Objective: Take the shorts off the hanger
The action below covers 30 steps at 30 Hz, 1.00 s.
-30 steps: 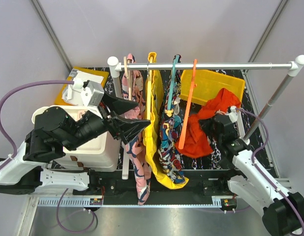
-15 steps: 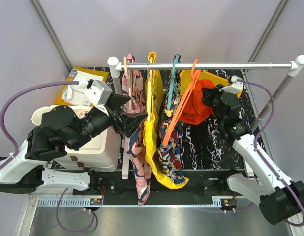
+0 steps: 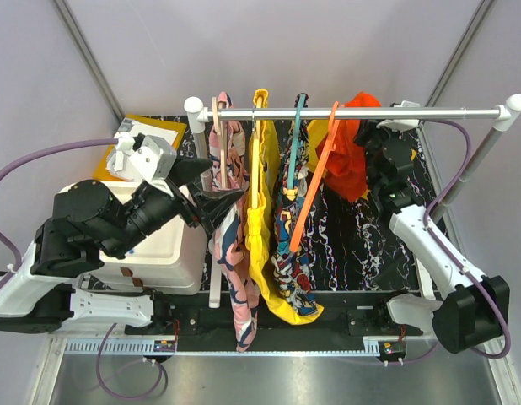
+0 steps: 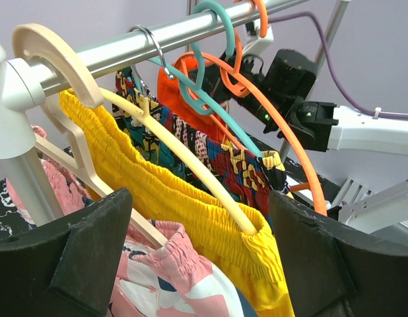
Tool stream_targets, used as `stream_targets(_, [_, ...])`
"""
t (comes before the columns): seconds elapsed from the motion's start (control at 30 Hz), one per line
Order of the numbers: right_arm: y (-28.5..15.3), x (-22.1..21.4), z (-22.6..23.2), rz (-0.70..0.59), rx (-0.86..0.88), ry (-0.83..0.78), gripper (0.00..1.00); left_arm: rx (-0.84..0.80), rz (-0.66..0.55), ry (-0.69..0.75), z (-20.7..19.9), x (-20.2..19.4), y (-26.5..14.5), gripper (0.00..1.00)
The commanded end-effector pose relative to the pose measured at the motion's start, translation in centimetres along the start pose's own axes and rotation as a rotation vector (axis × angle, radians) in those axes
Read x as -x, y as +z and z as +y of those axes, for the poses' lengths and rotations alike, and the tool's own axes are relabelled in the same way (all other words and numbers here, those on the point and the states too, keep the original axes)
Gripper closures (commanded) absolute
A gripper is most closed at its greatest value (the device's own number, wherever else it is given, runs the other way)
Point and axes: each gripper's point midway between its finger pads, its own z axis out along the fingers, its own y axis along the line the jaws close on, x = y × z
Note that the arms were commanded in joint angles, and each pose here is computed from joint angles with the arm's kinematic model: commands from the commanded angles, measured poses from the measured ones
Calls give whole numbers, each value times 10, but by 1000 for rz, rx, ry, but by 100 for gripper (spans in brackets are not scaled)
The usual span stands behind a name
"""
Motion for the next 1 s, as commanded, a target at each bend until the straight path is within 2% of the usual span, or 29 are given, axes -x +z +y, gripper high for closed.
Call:
stream_targets(0.0, [-4, 119, 10, -331, 6, -2, 100, 23, -67, -13, 9, 23, -10, 12])
stream_targets(0.1, [0, 126, 3, -343, -10, -35, 100, 20, -64, -12, 7, 23, -7, 12])
stream_targets(0.2, [11, 109, -6, -309, -28, -49, 100, 8, -58, -10, 2, 23, -3, 12])
stream_targets(0.33, [22, 98, -15, -325, -34, -56, 100, -10, -56, -19, -3, 24, -1, 12])
stream_targets(0.53, [58, 66, -47, -309, -136, -52, 100, -32, -68, -40, -5, 30, -4, 12])
stream_targets(0.83, [102, -30, -75, -132, -225, -132, 100, -26, -69, -44, -3, 31, -6, 11])
stream_targets(0.97, [125, -88, -92, 5, -272, -106, 100, -22, -57, -37, -4, 27, -3, 11])
